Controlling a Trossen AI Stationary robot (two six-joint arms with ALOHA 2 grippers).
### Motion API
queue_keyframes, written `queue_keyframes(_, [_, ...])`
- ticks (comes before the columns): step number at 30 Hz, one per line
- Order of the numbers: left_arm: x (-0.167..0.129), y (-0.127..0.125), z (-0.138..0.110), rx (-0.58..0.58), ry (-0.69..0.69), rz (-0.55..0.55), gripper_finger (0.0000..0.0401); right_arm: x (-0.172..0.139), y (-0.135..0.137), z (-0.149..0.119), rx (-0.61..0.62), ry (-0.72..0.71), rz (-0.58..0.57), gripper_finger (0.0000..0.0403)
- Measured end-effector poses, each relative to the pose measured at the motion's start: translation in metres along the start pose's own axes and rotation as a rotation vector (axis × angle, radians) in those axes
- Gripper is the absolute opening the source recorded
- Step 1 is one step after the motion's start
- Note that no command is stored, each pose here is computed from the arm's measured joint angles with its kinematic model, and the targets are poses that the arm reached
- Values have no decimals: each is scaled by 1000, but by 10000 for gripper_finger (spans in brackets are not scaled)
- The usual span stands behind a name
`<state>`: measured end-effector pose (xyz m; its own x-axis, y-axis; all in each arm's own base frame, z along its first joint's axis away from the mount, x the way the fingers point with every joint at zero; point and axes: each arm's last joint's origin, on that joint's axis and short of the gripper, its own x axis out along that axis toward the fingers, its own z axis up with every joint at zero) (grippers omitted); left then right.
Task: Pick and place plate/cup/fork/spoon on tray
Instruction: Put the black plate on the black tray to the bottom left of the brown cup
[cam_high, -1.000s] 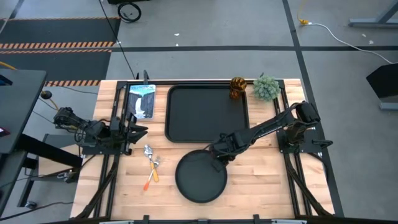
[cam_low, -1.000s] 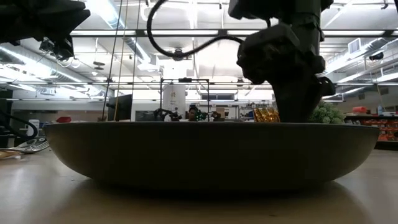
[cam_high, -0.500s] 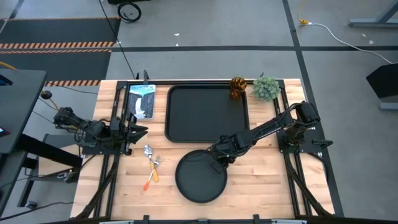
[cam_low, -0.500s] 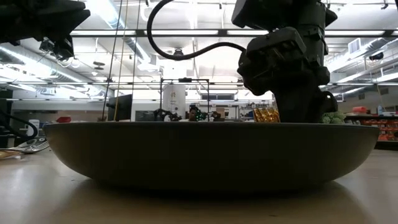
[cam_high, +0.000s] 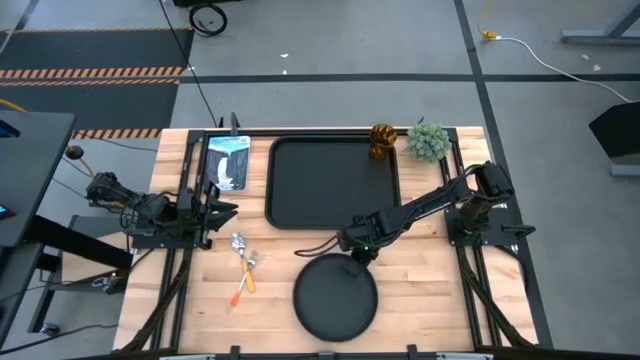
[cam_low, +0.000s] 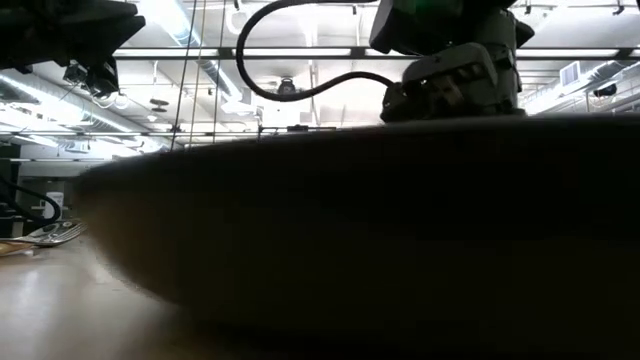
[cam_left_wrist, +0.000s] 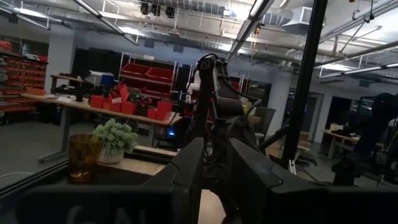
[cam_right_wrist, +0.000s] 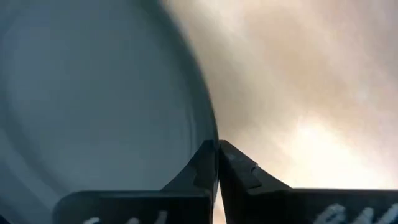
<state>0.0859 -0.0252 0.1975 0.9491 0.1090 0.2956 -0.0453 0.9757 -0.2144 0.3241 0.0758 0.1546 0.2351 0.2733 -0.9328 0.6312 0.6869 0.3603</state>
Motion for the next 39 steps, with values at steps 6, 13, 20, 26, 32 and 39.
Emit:
queue_keyframes(6, [0, 0, -1, 7, 12, 0, 80, -4, -7, 12, -5, 25, 40, 12])
queue_keyframes(13, [0, 0, -3, 17, 30, 1, 80, -34, -9, 34, -36, 0, 58, 10])
queue_keyframes(20, [0, 0, -5, 29, 49, 2, 80, -88, -15, 66, -74, -53, -80, 10])
queue_keyframes(26, [0, 0, -5, 29, 49, 2, 80, -133, -35, 101, -140, -152, -112, 10])
queue_keyframes(32, [0, 0, -5, 29, 49, 2, 80, -157, -76, 128, -231, -194, -152, 10])
queue_keyframes(39, [0, 0, -6, 94, 54, 2, 80, -172, -126, 159, -340, -278, -210, 10])
